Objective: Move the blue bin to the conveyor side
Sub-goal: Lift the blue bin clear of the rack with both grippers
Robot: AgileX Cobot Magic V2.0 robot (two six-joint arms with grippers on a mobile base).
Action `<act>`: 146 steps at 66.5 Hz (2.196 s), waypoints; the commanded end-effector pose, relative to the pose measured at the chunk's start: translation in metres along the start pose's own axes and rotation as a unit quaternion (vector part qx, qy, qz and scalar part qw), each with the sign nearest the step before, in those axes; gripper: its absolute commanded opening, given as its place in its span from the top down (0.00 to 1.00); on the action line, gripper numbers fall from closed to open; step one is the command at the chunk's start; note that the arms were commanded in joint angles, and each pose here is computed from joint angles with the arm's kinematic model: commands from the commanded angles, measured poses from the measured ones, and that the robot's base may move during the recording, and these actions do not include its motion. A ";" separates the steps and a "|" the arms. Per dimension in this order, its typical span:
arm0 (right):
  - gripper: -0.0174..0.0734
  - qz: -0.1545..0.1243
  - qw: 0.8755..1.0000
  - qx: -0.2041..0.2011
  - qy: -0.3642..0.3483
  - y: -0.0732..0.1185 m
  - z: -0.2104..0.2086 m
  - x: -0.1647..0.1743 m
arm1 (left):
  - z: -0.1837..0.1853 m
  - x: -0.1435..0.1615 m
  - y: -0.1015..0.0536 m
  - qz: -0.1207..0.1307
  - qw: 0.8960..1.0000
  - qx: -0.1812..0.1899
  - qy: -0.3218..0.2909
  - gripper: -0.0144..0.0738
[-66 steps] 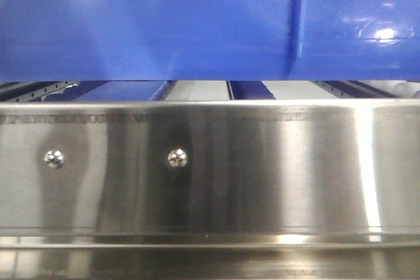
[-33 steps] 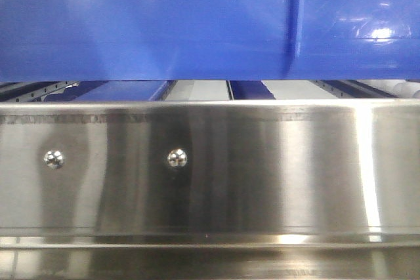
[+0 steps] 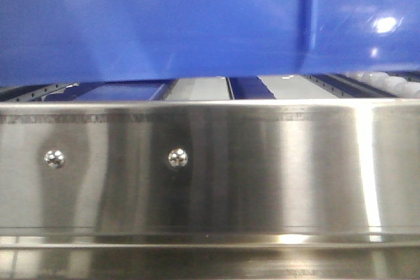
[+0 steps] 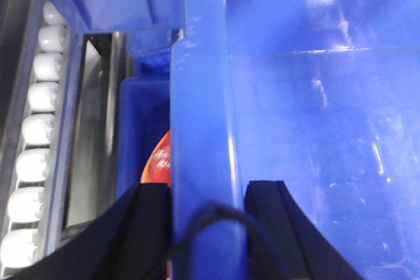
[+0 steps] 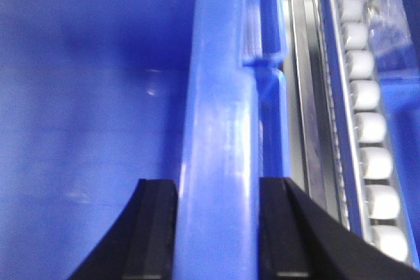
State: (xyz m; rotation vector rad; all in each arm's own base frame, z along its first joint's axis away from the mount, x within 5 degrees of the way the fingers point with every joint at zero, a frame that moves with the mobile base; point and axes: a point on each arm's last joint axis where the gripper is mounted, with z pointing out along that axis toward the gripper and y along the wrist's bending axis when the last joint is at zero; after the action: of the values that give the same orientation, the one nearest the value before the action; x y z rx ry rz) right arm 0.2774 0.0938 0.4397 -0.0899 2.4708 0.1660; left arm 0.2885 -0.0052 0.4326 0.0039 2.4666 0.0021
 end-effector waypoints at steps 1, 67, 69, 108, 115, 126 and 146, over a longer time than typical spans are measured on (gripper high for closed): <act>0.89 -0.002 0.993 -0.024 -0.112 -0.002 -0.044 -0.007 | -0.044 -0.008 -0.003 -0.006 0.994 0.020 -0.112 0.83; 0.89 -0.057 0.981 0.020 -0.185 -0.022 -0.109 0.016 | -0.126 0.033 -0.002 -0.010 0.969 0.031 -0.245 0.83; 0.89 -0.057 0.981 0.020 -0.185 -0.022 -0.109 0.016 | -0.126 0.033 -0.002 -0.010 0.969 0.031 -0.245 0.83; 0.89 -0.058 0.980 0.020 -0.189 -0.022 -0.110 0.016 | -0.126 0.033 -0.002 -0.010 0.969 0.031 -0.245 0.83; 0.89 -0.058 0.980 0.020 -0.189 -0.022 -0.110 0.016 | -0.126 0.033 -0.002 -0.010 0.969 0.031 -0.245 0.83; 0.89 -0.058 0.980 0.020 -0.189 -0.022 -0.110 0.016 | -0.126 0.033 -0.002 -0.010 0.969 0.031 -0.245 0.83; 0.89 -0.058 0.980 0.019 -0.191 -0.022 -0.110 0.015 | -0.126 0.033 -0.002 -0.010 0.969 0.031 -0.245 0.83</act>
State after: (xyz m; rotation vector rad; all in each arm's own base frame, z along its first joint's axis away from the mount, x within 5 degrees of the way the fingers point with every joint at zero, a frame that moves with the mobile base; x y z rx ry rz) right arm 0.2044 0.0647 0.4963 -0.1591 2.2287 0.1516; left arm 0.1900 -0.0090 0.4927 -0.0114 2.1202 -0.1057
